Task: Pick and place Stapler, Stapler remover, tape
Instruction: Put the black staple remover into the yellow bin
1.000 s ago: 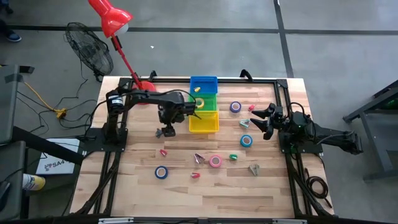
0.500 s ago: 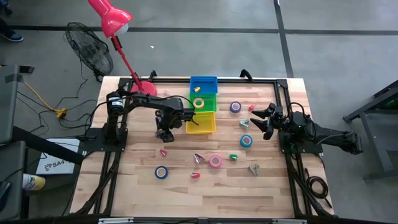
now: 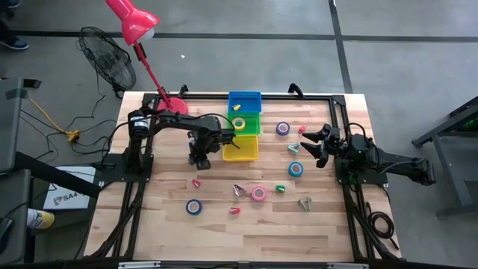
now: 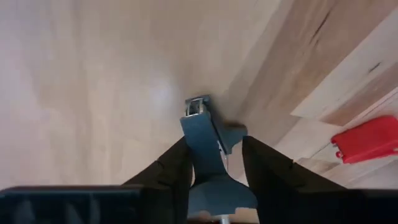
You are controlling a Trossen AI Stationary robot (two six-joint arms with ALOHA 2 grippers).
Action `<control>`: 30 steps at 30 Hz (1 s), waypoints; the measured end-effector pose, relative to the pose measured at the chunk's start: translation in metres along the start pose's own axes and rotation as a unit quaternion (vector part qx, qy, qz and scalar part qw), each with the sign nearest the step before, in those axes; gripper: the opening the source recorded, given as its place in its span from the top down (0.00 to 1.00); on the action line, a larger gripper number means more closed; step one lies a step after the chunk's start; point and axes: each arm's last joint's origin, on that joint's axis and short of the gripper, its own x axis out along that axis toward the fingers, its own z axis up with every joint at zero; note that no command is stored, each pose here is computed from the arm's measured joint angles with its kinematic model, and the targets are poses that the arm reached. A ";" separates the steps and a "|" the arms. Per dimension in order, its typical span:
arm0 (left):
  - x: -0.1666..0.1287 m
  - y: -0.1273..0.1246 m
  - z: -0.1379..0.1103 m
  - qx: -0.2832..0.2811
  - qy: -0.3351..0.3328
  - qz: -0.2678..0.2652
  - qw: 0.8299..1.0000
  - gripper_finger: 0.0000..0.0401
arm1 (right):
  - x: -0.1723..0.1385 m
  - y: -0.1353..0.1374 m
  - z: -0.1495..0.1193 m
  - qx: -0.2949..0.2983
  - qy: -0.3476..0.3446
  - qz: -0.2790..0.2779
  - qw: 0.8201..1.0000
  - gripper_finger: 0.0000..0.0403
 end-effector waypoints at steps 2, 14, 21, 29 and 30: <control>-0.005 0.000 0.001 0.000 -0.004 0.010 1.000 0.72 | 0.000 0.000 0.000 0.000 0.000 0.000 1.000 0.45; -0.058 0.015 -0.016 -0.010 -0.076 0.028 0.997 0.95 | 0.000 0.000 0.000 0.000 0.000 0.000 1.000 0.45; -0.065 0.014 -0.030 -0.005 -0.067 0.031 0.997 0.98 | 0.000 0.000 0.000 0.000 0.000 0.000 1.000 0.45; -0.047 0.015 -0.060 -0.040 -0.032 0.019 0.998 0.73 | 0.000 0.000 0.000 0.000 0.000 0.000 1.000 0.45; -0.043 0.016 -0.065 -0.050 -0.024 0.018 0.998 0.68 | 0.000 0.000 0.000 0.000 0.000 0.000 1.000 0.45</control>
